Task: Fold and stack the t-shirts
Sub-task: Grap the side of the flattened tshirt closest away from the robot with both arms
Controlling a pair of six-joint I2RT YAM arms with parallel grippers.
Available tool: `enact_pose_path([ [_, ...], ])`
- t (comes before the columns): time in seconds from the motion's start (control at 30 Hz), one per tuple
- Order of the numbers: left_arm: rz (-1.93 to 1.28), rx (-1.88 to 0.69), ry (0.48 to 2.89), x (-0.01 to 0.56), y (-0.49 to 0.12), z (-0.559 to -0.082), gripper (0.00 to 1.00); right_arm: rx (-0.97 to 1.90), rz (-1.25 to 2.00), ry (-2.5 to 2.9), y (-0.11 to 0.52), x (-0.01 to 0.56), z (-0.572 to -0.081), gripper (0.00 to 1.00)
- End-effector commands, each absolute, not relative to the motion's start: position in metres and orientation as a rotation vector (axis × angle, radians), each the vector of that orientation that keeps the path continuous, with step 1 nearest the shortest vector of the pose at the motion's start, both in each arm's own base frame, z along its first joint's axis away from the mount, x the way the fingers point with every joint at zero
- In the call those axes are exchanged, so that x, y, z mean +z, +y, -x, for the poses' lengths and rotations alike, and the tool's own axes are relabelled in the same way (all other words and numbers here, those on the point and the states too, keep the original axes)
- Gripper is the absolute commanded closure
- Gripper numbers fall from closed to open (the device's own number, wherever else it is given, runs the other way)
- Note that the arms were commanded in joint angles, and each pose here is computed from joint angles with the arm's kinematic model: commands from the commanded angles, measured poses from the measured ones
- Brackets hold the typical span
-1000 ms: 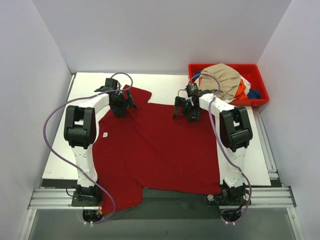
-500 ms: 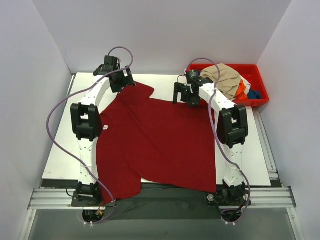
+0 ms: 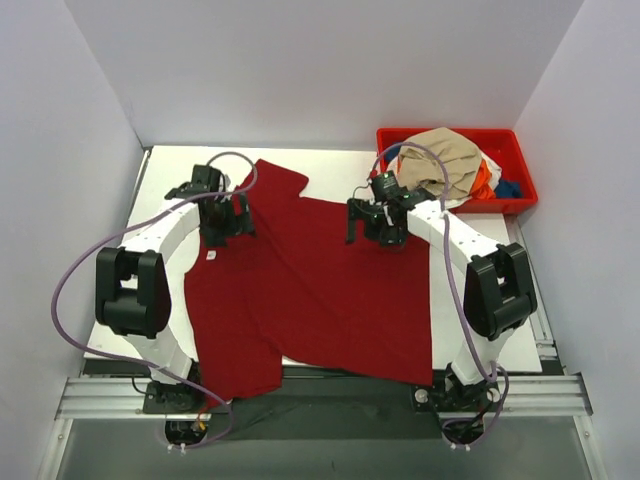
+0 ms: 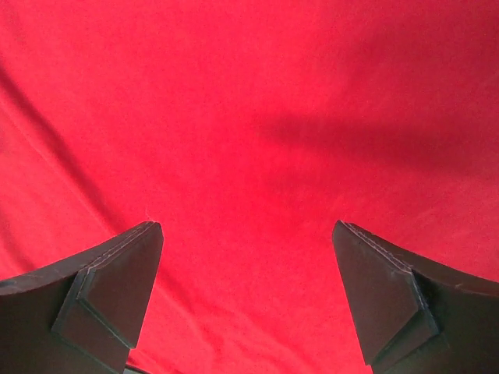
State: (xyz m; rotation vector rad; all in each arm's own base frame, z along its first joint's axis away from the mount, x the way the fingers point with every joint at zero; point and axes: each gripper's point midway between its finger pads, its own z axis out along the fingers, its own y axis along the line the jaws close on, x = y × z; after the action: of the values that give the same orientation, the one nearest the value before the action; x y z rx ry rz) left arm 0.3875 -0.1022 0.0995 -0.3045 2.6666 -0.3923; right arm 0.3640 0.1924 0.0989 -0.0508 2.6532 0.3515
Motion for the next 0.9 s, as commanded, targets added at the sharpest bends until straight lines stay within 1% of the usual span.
enact_pose_path([
  [0.0, 0.331, -0.434, 2.647, 0.095, -0.101, -0.366, 0.03, 0.385, -0.012, 2.719, 0.196, 0.076, -0.328, 0.04],
  [0.03, 0.349, -0.440, 2.679, 0.081, -0.100, -0.353, 0.03, 0.396, -0.015, 2.713, 0.197, 0.076, -0.324, 0.04],
  [0.1, 0.376, -0.446, 2.688, 0.073, -0.099, -0.344, 0.03, 0.391, -0.012, 2.758, 0.197, 0.060, -0.304, 0.04],
  [0.17, 0.406, -0.460, 2.696, 0.061, -0.097, -0.339, 0.03, 0.399, -0.031, 2.776, 0.197, 0.051, -0.297, 0.04],
  [0.23, 0.460, -0.501, 2.685, 0.053, -0.091, -0.344, 0.03, 0.385, -0.053, 2.815, 0.194, 0.036, -0.288, 0.04],
  [0.37, 0.503, -0.480, 2.692, 0.040, -0.074, -0.359, 0.03, 0.353, -0.083, 2.868, 0.189, 0.018, -0.285, 0.04],
  [0.53, 0.498, -0.494, 2.716, 0.023, -0.073, -0.374, 0.03, 0.323, -0.145, 2.905, 0.179, 0.005, -0.299, 0.04],
  [0.67, 0.474, -0.495, 2.725, 0.019, -0.074, -0.392, 0.03, 0.311, -0.207, 2.898, 0.171, 0.004, -0.324, 0.04],
  [0.77, 0.454, -0.478, 2.723, 0.018, -0.073, -0.410, 0.03, 0.299, -0.244, 2.905, 0.166, 0.002, -0.338, 0.04],
  [0.8, 0.455, -0.471, 2.733, 0.012, -0.072, -0.415, 0.03, 0.297, -0.236, 2.884, 0.166, 0.009, -0.349, 0.04],
  [0.87, 0.433, -0.465, 2.711, 0.020, -0.071, -0.433, 0.03, 0.283, -0.238, 2.888, 0.165, 0.007, -0.359, 0.04],
])
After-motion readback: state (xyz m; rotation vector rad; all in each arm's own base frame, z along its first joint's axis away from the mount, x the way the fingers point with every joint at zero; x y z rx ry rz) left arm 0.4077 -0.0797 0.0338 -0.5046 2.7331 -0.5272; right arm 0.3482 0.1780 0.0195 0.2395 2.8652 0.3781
